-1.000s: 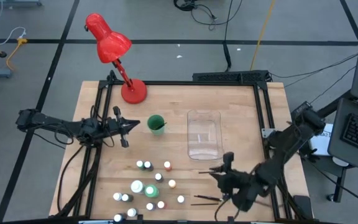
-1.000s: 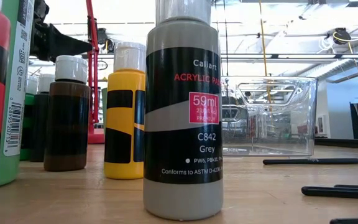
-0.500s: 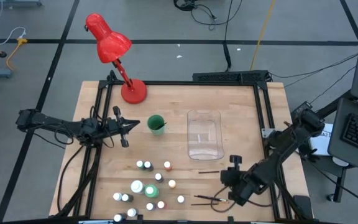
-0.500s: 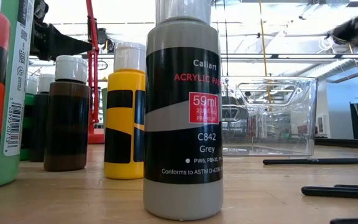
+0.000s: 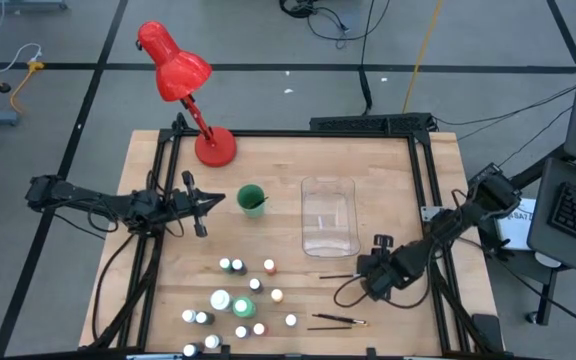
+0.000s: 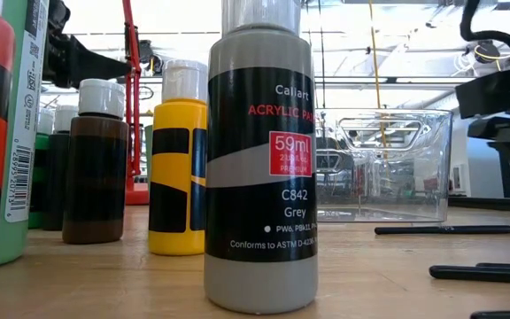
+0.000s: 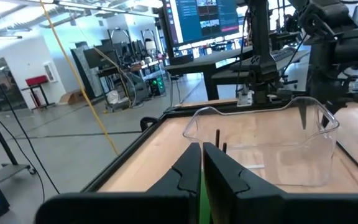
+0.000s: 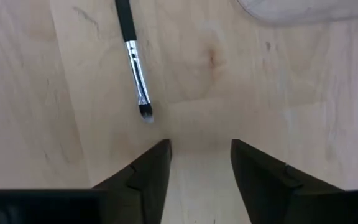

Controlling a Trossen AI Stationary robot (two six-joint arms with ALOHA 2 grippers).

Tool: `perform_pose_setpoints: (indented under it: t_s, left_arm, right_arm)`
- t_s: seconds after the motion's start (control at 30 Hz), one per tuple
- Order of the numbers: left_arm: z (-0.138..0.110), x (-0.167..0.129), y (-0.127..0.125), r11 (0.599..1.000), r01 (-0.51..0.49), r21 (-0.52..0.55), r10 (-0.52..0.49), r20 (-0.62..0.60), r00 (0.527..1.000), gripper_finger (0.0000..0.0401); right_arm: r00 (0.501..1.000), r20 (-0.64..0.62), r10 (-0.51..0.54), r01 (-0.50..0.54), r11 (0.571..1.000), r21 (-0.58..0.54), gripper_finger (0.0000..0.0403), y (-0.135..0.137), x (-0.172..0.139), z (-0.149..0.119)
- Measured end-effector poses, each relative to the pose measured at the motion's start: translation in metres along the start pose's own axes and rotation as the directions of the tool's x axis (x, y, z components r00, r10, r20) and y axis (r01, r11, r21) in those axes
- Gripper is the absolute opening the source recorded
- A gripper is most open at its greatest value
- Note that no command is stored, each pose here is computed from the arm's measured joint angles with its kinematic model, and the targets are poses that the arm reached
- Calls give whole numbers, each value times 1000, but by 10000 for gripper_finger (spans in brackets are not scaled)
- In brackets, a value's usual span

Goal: Pick & Place Paint Supplies
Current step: Put the silver paintbrush into the green cup

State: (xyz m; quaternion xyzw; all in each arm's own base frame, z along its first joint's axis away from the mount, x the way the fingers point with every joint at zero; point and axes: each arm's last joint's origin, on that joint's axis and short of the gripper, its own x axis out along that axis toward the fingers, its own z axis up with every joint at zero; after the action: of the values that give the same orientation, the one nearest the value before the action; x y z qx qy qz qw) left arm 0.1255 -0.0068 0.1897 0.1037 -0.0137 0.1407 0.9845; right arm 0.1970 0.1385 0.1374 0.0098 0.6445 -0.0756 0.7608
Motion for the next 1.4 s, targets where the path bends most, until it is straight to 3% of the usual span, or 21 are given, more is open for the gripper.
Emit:
perform_pose_setpoints:
  t_s: [0.27,0.6,0.93,1.4]
  left_arm:
    - [-1,0,0,1000,3,-22,-3,-12,1000,21]
    - [-2,0,0,1000,5,-15,-5,-17,1000,21]
    - [-2,0,-1,1000,8,-15,-8,-17,1000,21]
    - [-2,0,-1,1000,8,-14,-8,-17,1000,21]
  right_arm:
    - [999,12,47,-46,996,-76,168,-1,-1,4]
    - [983,2,185,-185,982,-31,152,3,-5,9]
    - [987,93,131,-131,991,-3,154,-1,-4,17]
    - [974,121,194,-193,981,-14,121,-1,8,10]
